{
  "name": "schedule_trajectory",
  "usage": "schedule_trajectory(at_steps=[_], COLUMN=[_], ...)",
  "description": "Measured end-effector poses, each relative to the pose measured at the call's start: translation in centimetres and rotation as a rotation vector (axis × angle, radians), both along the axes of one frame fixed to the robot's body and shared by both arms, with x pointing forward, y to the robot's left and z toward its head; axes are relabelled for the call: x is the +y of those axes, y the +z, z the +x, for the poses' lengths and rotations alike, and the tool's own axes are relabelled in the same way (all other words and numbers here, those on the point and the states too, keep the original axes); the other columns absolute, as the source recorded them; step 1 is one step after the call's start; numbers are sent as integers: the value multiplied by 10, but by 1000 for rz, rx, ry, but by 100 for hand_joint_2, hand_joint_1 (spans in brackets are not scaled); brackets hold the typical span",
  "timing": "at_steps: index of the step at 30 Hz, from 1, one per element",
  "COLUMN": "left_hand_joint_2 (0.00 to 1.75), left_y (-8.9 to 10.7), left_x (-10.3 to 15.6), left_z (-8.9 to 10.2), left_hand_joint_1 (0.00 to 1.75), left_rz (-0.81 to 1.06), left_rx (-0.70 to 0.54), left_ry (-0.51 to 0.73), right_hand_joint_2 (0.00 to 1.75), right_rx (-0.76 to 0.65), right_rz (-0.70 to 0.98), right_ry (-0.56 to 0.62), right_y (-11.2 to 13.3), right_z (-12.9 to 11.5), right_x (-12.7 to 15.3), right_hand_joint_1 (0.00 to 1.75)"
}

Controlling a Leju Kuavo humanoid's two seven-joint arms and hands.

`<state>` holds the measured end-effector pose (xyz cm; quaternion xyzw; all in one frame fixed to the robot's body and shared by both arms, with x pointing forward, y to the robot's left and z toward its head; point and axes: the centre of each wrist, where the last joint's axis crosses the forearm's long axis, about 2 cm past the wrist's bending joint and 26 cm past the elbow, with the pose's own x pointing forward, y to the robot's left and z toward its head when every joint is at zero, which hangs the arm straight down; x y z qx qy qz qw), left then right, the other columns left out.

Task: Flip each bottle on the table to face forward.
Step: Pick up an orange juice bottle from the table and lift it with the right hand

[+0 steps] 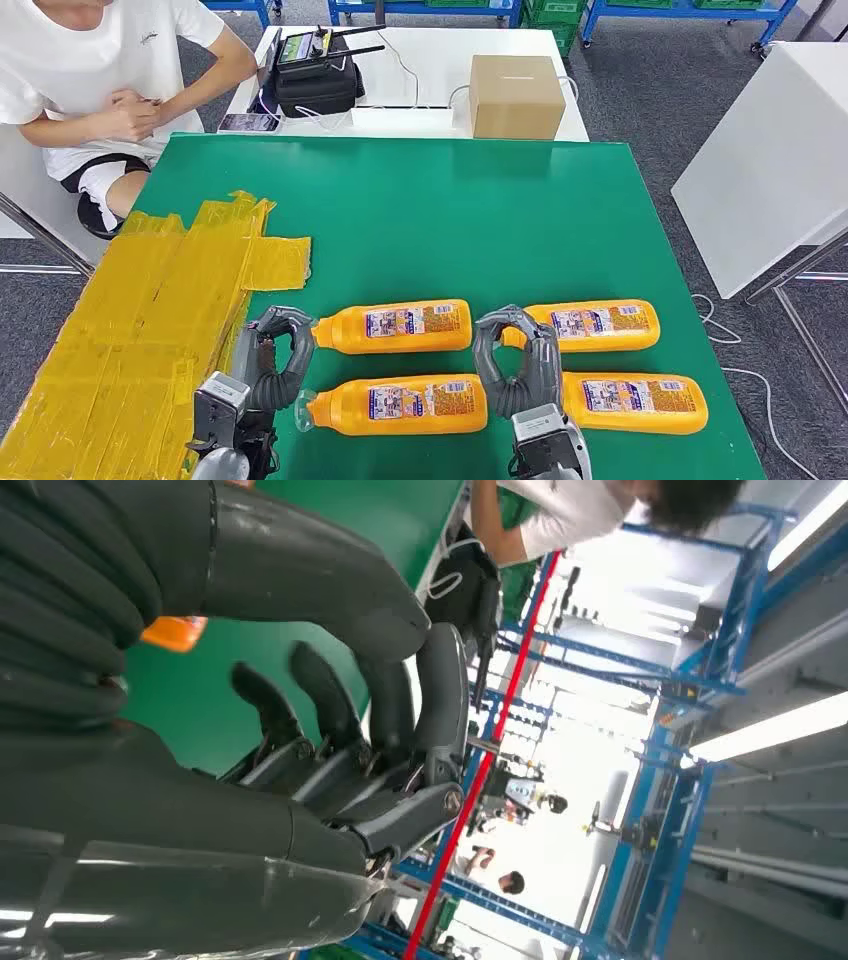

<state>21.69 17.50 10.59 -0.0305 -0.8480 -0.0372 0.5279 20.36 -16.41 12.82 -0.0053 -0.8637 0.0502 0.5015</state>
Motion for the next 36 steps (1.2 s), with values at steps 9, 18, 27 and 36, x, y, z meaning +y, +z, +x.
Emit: schedule_trajectory(at_steps=[9,18,27,36], left_hand_joint_2=[175,175,175,175], left_y=[-2,-2,-1,-1], left_x=[-1,-5,-6,-10], left_z=[2,7,16,28], left_hand_joint_1=[0,0,0,0], left_rz=[-12,-25,-45,-73], left_rx=[25,60,80,84], left_ry=[10,-29,-89,-116], right_hand_joint_2=[175,175,175,175], right_rx=[-17,-35,51,114], right_rz=[-12,-322,-988,-1228], right_ry=[-5,-92,70,241], right_y=[4,12,-5,-17], right_z=[4,18,55,101], right_x=[11,15,1,-17], right_hand_joint_1=[0,0,0,0])
